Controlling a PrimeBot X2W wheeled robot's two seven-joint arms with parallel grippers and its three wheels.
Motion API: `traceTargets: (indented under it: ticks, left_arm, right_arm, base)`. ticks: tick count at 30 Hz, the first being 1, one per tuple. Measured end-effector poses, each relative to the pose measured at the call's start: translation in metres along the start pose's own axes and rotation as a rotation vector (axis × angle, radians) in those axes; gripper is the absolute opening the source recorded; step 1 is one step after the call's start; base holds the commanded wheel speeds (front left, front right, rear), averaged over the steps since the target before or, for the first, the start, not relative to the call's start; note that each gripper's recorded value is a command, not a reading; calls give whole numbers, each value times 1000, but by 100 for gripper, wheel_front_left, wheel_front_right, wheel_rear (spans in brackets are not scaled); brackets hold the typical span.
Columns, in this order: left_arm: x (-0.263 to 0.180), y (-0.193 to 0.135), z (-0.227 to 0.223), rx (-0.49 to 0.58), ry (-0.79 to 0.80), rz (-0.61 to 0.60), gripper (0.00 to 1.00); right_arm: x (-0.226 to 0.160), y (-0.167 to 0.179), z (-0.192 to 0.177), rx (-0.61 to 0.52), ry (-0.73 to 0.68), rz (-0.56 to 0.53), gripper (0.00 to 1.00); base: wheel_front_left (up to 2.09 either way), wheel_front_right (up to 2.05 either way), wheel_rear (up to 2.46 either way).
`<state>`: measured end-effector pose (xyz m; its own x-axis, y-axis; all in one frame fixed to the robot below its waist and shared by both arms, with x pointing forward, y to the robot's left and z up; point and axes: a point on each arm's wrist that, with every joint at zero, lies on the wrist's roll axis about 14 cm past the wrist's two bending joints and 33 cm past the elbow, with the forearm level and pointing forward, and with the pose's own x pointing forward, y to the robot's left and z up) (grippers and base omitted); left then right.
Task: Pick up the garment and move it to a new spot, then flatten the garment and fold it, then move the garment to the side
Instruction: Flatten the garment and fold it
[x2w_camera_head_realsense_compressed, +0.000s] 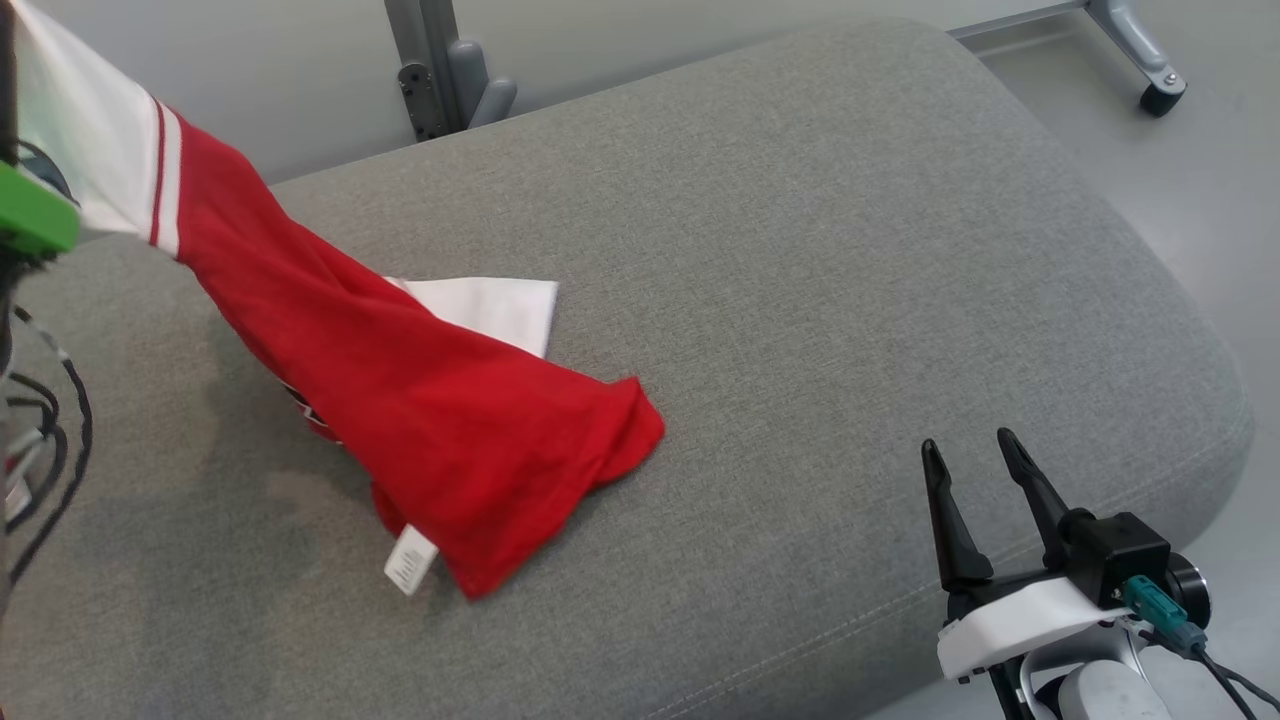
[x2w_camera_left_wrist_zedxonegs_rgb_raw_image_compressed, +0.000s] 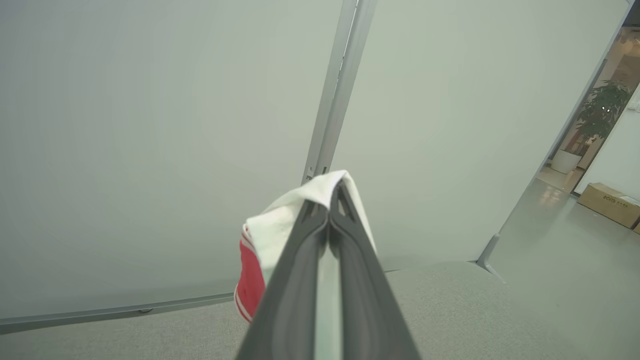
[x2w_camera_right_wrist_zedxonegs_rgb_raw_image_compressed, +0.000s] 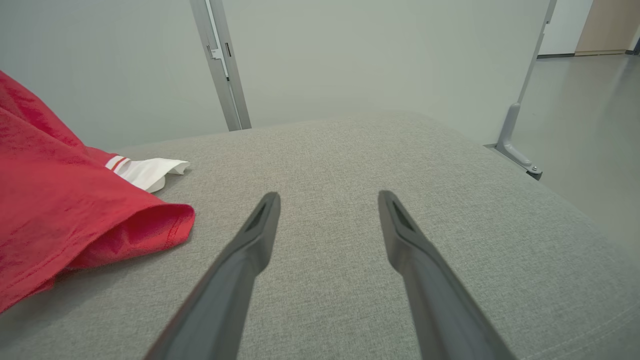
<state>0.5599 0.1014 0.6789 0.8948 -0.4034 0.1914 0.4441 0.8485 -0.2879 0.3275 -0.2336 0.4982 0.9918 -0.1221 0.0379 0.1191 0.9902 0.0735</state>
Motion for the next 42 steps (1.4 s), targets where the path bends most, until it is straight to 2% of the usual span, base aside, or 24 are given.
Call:
traceTargets:
  ticks: [6,11,13,14,15,17,19,22,26,30,37,42]
  left_arm:
    - [27,-41,52,83,-73,-121,0]
    - [40,-98,72,60,-109,-261,0]
    - [43,-123,67,31,-104,-322,13]
    - [45,-134,62,19,-97,-352,15]
    - [46,-144,54,-1,-84,-377,13]
    - [49,-162,32,-29,-43,-421,0]
    - [50,-182,-1,-58,16,-464,0]
    - [40,-213,-74,-90,171,-532,0]
    - [15,-251,-154,-150,342,-622,0]
    - [-17,-274,-220,-167,496,-697,0]
    - [-42,-300,-267,-246,594,-769,0]
    - [-44,-299,-280,-259,617,-764,0]
  right_arm:
    - [-2,-6,1,3,-1,-20,100]
    - [-4,-9,1,3,-2,-30,100]
    - [-3,-8,0,9,1,-28,100]
    - [-2,-7,0,12,2,-24,100]
    - [1,-5,1,17,0,-19,100]
    - [6,-2,2,20,-5,-11,100]
    - [9,-1,1,25,-1,-9,100]
    - [15,0,-3,32,12,-6,100]
    - [23,0,-9,44,32,-10,100]
    - [27,-4,-18,54,62,-27,100]
    - [22,-20,-29,46,102,-81,100]
    - [18,-28,-30,37,110,-109,100]
  base:
    - [0,0,0]
    - [0,0,0]
    - [0,0,0]
    - [0,0,0]
    - [0,0,0]
    - [0,0,0]
    - [0,0,0]
    - [0,0,0]
    - [0,0,0]
    - [0,0,0]
    - [0,0,0]
    - [0,0,0]
